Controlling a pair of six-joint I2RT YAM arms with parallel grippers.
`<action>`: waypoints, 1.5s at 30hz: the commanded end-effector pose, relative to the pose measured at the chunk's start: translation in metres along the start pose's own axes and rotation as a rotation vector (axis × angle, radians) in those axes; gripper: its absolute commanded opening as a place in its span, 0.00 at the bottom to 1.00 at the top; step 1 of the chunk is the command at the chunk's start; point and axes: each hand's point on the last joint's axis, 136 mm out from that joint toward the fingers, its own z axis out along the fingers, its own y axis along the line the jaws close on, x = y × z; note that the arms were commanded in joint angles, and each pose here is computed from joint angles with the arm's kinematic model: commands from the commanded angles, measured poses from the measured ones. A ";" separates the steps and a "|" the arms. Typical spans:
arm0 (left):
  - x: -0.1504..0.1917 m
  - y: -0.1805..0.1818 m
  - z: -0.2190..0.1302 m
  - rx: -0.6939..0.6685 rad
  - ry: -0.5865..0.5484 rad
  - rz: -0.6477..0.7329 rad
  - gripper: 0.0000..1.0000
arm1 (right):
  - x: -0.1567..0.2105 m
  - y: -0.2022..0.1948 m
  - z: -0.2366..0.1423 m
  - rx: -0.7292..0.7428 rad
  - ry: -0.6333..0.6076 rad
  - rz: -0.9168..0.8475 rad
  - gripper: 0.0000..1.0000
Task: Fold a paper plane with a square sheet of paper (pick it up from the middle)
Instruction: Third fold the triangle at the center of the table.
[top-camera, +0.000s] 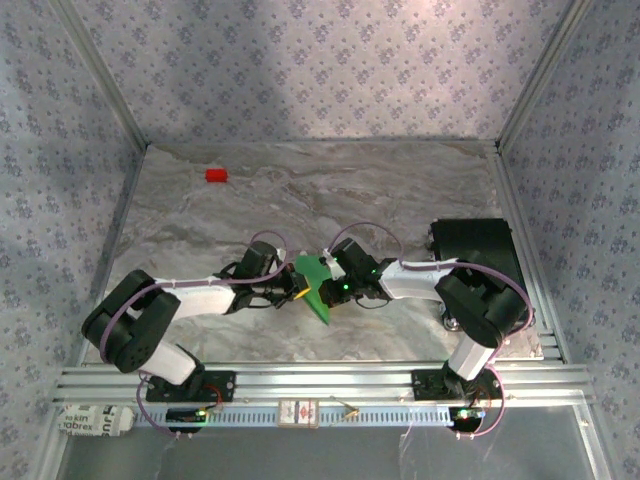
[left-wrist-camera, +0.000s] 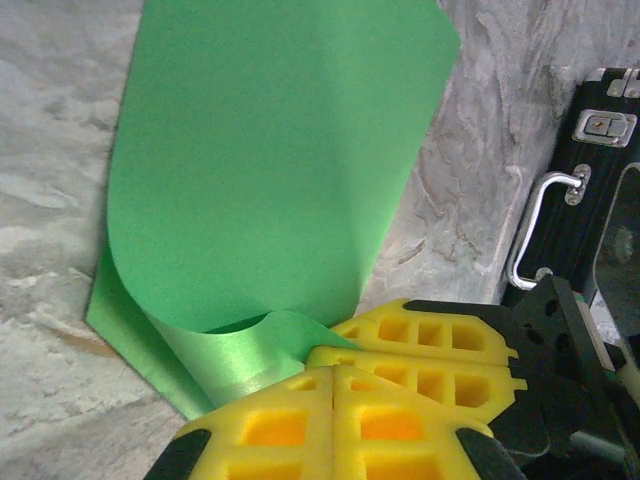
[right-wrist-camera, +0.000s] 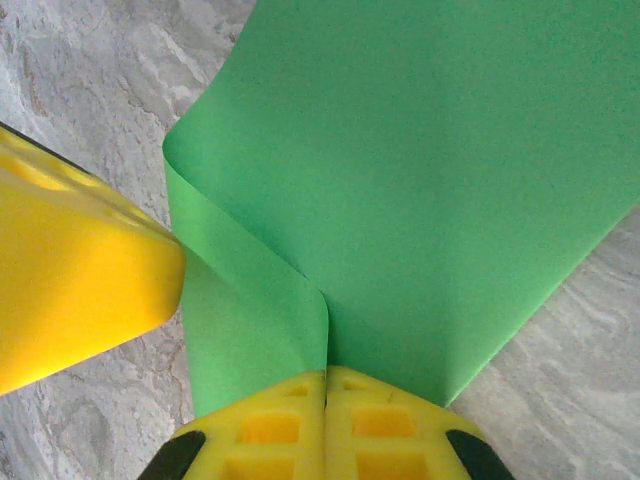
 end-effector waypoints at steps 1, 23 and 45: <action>-0.001 -0.003 0.002 0.021 -0.009 0.017 0.00 | 0.017 -0.017 0.003 0.052 0.044 0.018 0.04; 0.010 0.058 0.016 -0.165 0.033 0.022 0.00 | 0.014 -0.015 0.001 0.045 0.035 0.019 0.04; 0.006 0.054 0.017 -0.157 0.021 0.030 0.00 | -0.006 0.049 -0.033 -0.166 0.025 0.109 0.16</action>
